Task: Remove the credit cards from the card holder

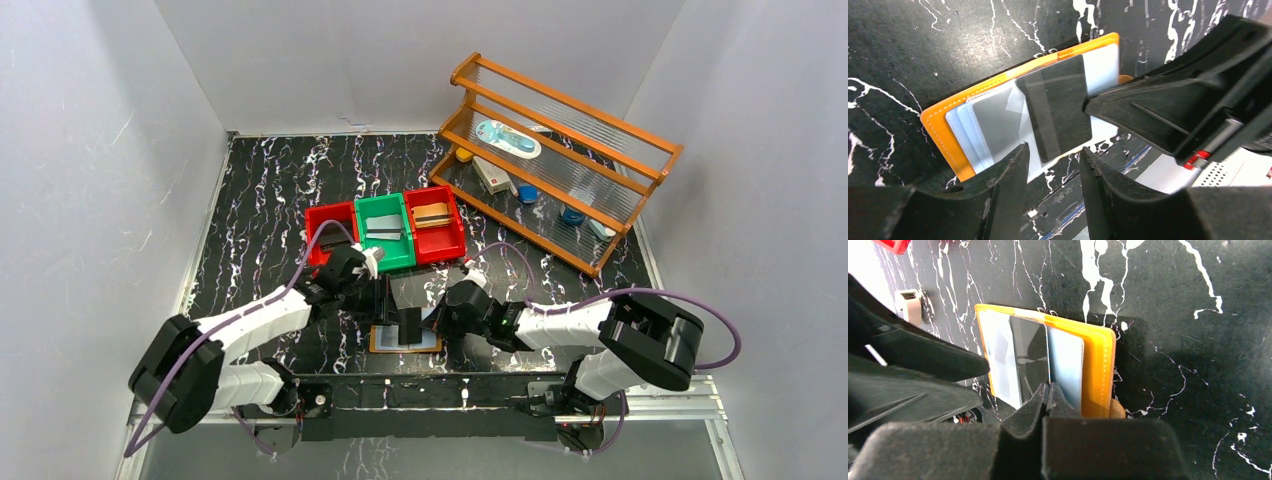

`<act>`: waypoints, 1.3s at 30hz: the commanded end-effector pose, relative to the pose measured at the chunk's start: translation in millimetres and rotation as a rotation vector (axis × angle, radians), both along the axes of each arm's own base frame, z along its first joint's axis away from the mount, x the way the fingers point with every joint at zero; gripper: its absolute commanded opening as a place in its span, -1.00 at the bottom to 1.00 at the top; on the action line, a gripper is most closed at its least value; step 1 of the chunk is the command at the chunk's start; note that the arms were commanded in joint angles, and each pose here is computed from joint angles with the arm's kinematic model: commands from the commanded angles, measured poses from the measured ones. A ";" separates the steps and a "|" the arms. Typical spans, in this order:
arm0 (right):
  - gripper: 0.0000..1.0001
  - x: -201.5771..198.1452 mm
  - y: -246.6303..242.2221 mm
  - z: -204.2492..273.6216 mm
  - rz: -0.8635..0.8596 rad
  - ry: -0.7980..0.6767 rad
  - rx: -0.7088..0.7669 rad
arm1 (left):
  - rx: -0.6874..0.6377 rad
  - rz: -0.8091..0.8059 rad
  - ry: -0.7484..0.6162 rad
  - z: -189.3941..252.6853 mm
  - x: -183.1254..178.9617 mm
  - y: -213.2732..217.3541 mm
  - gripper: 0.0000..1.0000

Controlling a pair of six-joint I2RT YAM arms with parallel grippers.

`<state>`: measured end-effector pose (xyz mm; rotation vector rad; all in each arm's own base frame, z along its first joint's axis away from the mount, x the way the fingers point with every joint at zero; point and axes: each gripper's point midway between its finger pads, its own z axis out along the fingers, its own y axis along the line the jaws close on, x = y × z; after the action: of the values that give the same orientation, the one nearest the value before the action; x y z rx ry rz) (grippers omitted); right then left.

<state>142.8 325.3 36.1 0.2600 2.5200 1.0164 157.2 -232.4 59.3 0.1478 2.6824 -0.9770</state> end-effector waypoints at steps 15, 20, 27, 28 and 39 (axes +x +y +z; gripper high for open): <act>-0.55 -2.1 8.9 -6.8 -0.001 0.045 0.121 | 0.098 -0.023 0.153 -55.8 -27.7 14.6 -0.35; -0.46 -3.8 12.0 -7.1 0.011 0.056 0.173 | 0.112 -0.009 0.155 -59.6 -29.1 18.4 -0.39; -0.87 -3.4 15.9 -3.6 0.027 0.045 0.201 | 0.108 -0.007 0.146 -57.5 -27.8 18.2 -0.40; -0.94 -2.3 14.8 -1.9 0.019 0.038 0.200 | 0.106 -0.006 0.143 -56.3 -27.4 17.7 -0.40; -1.00 3.1 -27.0 20.8 -0.055 -0.071 0.149 | 0.111 0.097 -0.011 -15.7 -0.4 24.1 -0.05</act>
<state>139.1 310.5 49.0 0.3464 2.4126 1.2298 151.4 -222.6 37.0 0.0924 2.7217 -0.9100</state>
